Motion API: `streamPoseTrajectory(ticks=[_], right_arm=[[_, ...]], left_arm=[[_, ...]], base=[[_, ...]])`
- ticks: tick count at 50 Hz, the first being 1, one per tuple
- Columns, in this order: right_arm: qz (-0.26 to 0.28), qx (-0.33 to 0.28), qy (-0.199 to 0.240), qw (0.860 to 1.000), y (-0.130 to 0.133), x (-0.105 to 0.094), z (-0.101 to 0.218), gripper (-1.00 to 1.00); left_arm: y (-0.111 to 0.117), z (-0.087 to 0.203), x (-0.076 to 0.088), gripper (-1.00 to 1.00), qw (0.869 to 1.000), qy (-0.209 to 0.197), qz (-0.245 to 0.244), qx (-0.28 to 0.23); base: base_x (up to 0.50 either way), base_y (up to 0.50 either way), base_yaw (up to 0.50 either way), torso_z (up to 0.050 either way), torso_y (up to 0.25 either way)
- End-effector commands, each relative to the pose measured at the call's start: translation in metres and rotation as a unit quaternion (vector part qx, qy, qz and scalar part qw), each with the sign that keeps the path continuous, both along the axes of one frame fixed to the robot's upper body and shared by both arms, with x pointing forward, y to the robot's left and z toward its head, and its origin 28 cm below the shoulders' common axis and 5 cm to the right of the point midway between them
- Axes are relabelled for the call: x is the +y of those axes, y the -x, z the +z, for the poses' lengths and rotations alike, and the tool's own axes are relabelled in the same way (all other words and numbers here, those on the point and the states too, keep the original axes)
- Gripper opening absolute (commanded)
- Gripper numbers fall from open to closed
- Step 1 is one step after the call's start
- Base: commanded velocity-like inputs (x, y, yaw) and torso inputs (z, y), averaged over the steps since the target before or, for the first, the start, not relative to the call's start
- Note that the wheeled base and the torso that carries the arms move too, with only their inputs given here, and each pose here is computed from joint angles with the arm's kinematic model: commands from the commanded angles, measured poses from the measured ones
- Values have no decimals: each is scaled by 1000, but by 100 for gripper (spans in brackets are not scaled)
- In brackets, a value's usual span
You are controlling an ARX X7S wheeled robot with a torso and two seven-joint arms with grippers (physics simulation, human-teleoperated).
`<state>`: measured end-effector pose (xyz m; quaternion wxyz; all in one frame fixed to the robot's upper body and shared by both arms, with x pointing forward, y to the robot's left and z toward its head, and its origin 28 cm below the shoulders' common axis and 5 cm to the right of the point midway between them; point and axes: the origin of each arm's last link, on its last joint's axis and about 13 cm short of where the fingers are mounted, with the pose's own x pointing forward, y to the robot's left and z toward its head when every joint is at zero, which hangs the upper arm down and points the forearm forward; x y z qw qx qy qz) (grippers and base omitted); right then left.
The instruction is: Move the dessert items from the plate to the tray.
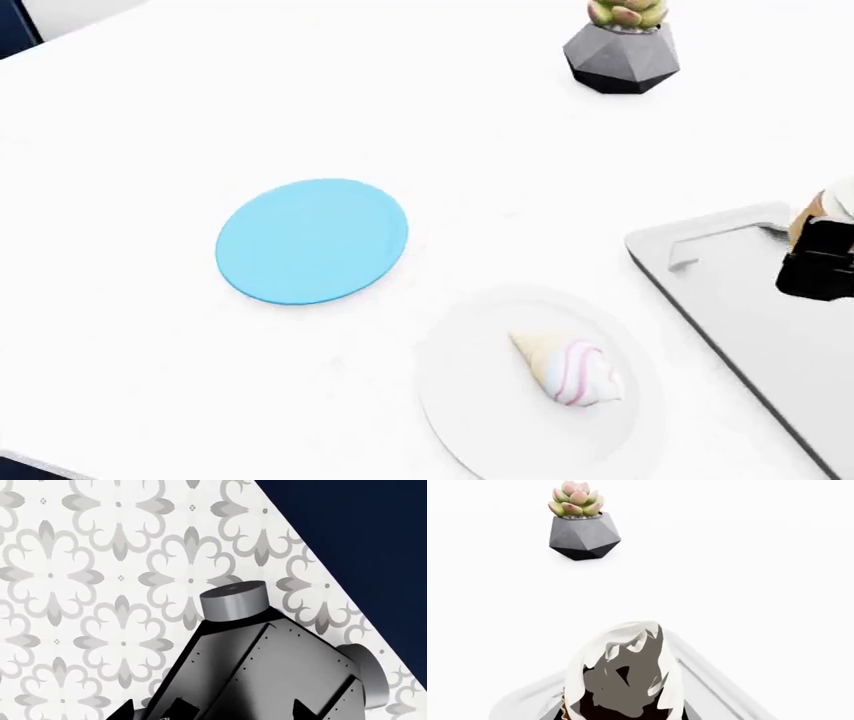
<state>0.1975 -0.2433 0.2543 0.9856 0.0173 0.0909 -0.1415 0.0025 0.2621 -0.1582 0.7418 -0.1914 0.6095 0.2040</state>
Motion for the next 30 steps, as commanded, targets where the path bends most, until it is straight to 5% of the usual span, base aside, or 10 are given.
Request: streamPoseTrajectory(ticks=[1,19,28,29,30], right_arm=[[-42,34,-6,999,-6,-22,-42,-100],[-81,49,2,995,-12,-35,-62,-100],[-53,42,14,998,-23,-30,-54,-100],[-40,44,16,998,-24,-29,-55,100],[-33,44,18,998,-24,-27,-55,100]], left_arm=[[2,0,3,100,1000,-6,2,1],[5,0,4,100,1000,-8,3,-1],[7,0,3,100,1000,-7,4,-2],[7,0,3,100,1000,-7,5,-2],[7,0,3,100,1000,-6,5,-2]], base=[[0,0,0,0,0],[0,0,0,0,0],[0,0,0,0,0],[0,0,0,0,0],[0,0,0,0,0]])
